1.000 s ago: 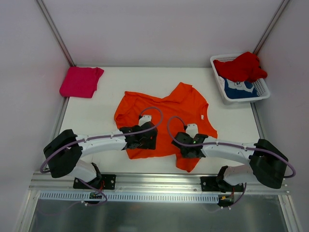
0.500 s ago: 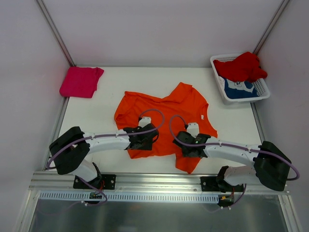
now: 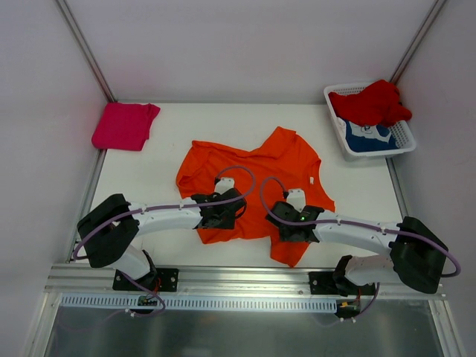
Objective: Fold and stack the t-shirts
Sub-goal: Flatten the tshirt out
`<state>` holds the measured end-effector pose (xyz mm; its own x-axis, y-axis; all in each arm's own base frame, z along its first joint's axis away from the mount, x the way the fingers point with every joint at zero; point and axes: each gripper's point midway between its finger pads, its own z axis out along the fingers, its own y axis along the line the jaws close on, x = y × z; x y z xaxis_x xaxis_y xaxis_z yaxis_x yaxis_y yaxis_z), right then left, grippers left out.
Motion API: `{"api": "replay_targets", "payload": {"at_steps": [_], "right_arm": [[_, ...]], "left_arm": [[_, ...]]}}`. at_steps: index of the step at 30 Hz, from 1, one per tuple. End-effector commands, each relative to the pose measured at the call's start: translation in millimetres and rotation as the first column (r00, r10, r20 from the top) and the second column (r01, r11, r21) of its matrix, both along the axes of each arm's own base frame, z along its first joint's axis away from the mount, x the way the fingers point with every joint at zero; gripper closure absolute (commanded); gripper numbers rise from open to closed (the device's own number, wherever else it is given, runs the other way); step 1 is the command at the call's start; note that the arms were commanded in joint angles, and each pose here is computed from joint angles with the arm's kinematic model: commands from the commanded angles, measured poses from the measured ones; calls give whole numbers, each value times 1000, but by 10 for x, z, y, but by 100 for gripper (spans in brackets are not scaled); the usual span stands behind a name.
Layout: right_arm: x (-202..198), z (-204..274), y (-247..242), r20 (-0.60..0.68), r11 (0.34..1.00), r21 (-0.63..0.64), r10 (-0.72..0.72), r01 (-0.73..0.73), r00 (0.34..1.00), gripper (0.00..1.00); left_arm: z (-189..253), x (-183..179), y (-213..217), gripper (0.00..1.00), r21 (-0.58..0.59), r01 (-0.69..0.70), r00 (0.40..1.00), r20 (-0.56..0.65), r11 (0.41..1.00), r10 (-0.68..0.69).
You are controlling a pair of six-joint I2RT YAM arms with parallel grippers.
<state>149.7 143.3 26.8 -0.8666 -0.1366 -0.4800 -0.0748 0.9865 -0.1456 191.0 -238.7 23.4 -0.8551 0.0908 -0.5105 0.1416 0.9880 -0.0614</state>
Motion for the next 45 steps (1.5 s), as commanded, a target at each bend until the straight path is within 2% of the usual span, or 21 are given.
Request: {"api": "replay_targets", "payload": {"at_steps": [1,4,16,20,38,45], "right_arm": [[-5,-11,3,-9,1000,-4,10,-10,1000,42],[3,3,9,-4,1000,3,10,-10,1000,43],[-5,8,0,-3,1000,5,14,-14,1000,43],[-6,4,-6,-3,1000,2,14,-14,1000,43],[-4,-39,37,-10,1000,17,14,-14,1000,43],[7,-23,57,-6,1000,20,23,-23,1000,43]], "left_arm": [[71,41,26,54,30,0,1000,30,1000,-1],[39,40,64,74,51,-4,1000,29,999,2],[-66,25,60,76,80,1,1000,5,997,-2],[-43,37,51,100,76,2,1000,11,997,-3],[702,117,292,100,36,-36,986,161,999,30],[784,75,419,100,50,-55,985,168,997,46]]}}
